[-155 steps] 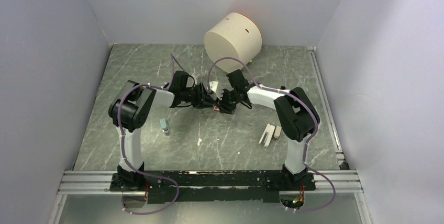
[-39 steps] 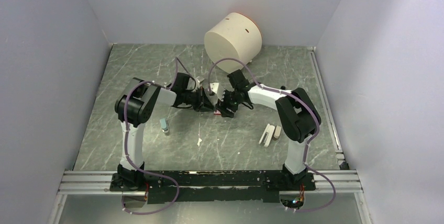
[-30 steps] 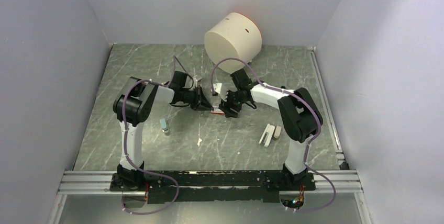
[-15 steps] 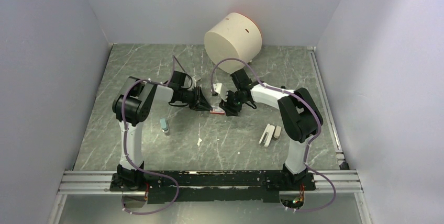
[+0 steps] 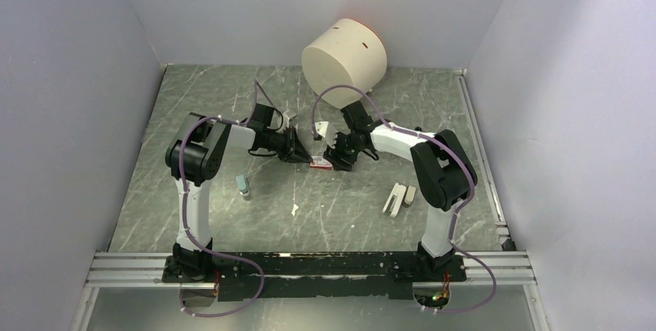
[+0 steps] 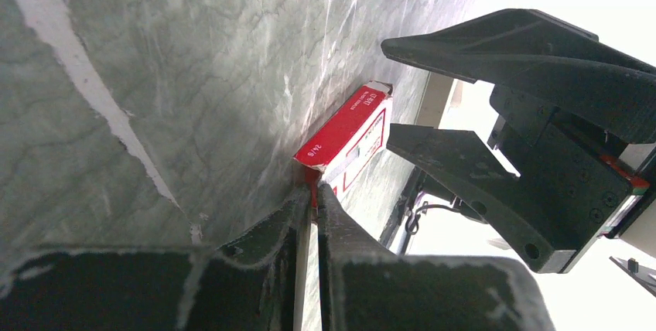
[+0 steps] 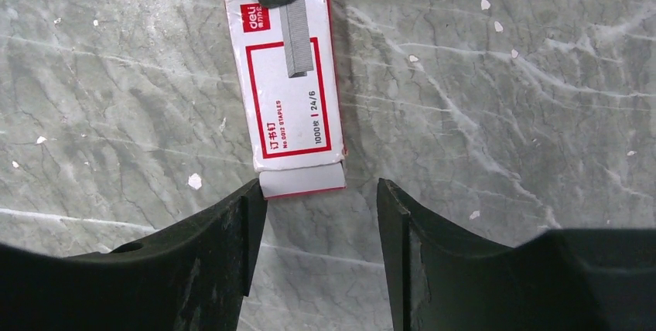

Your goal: Load the staples into the stapler

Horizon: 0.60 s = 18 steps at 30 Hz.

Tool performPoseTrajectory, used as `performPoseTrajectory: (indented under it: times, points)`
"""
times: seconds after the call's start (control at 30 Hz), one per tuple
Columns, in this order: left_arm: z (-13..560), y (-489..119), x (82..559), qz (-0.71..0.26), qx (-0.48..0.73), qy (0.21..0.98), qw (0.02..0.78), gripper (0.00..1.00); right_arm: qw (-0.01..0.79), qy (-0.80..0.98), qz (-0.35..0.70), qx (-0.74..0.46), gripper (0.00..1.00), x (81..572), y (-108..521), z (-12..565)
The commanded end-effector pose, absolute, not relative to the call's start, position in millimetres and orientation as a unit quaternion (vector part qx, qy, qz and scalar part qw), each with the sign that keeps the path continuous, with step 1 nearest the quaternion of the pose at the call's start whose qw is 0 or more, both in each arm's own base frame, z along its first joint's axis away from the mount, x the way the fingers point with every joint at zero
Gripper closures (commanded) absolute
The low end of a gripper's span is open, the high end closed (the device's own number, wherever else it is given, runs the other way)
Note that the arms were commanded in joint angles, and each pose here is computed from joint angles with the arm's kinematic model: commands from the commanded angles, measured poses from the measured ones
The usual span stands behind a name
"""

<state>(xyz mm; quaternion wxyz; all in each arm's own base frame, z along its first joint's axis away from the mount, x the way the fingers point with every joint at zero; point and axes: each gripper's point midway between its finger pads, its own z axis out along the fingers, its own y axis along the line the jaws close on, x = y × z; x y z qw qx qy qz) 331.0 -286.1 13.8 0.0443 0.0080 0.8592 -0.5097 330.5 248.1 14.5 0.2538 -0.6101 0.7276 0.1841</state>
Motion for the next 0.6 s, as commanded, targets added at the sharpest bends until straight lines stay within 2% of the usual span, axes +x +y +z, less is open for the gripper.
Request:
performPoseTrajectory:
  times: [0.0, 0.17, 0.37, 0.57]
  points:
    - [15.1, -283.6, 335.8, -0.508, 0.015, 0.859, 0.054, 0.87, 0.229, 0.731, 0.178, -0.618, 0.42, 319.3, 242.5, -3.9]
    - [15.2, -283.4, 335.3, -0.508, 0.017, 0.859, 0.054, 0.90, 0.225, 0.721, 0.200, -0.624, 0.46, 314.2, 248.8, -3.4]
    - [16.7, -283.7, 336.1, -0.508, 0.018, 0.859, 0.055, 0.95, 0.220, 0.724, 0.195, -0.624, 0.56, 314.6, 246.2, -5.8]
    - [19.2, -282.6, 337.9, -0.503, 0.026, 0.862, 0.061, 0.95, 0.221, 0.727, 0.185, -0.623, 0.60, 316.5, 243.4, -6.6]
